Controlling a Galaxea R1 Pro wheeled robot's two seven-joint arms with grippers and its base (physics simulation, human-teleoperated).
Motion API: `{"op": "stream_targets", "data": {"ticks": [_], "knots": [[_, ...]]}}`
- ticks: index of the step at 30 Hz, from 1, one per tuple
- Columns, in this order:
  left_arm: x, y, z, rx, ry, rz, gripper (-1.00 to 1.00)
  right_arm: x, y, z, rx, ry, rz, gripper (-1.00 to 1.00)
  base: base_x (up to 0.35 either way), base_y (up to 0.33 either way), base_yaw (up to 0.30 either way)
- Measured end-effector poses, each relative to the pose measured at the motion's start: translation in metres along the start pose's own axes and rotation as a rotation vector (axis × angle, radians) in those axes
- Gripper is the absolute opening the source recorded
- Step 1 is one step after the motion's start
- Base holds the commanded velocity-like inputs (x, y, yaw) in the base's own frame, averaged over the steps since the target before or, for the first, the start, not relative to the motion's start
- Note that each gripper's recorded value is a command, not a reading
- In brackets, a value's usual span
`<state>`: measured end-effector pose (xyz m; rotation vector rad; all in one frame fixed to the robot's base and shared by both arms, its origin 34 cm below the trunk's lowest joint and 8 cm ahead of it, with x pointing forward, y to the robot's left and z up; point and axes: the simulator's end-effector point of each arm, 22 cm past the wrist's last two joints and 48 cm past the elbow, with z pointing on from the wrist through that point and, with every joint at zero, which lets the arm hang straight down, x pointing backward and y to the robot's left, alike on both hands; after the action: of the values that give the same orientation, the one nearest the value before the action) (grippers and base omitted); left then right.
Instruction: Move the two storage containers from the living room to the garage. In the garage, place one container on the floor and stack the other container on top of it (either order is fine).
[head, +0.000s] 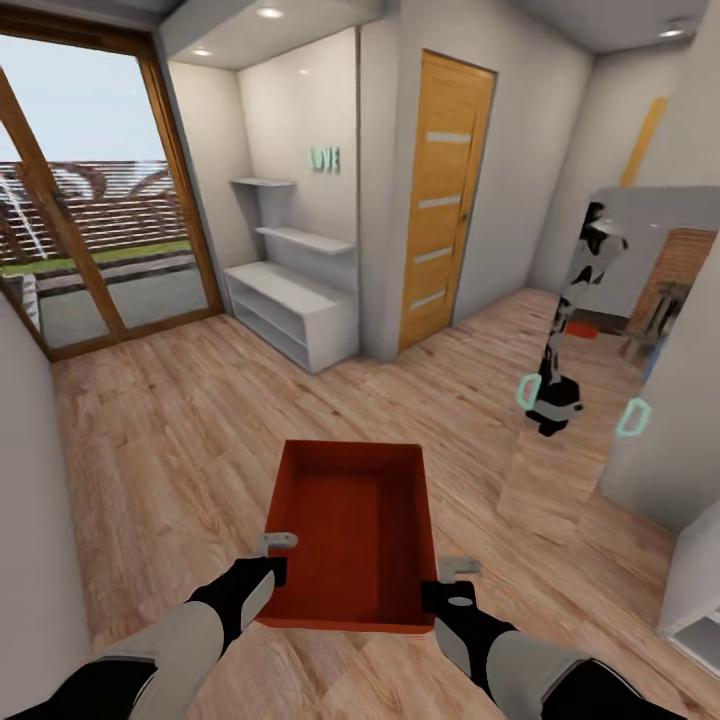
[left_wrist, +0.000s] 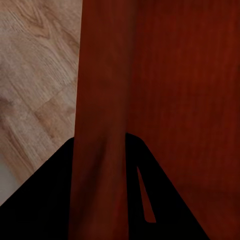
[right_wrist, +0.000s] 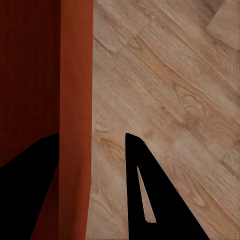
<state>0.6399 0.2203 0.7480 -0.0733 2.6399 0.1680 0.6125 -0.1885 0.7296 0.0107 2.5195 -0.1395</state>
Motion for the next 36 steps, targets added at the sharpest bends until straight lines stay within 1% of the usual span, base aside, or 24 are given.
{"op": "stream_targets", "data": {"ticks": [36], "knots": [[-0.0003, -0.0005, -0.0002, 0.000, -0.001, 0.002, -1.00, 0.0006, -0.0005, 0.0000, 0.001, -0.001, 0.001, -1.00, 0.323, 0.000, 0.002]]}}
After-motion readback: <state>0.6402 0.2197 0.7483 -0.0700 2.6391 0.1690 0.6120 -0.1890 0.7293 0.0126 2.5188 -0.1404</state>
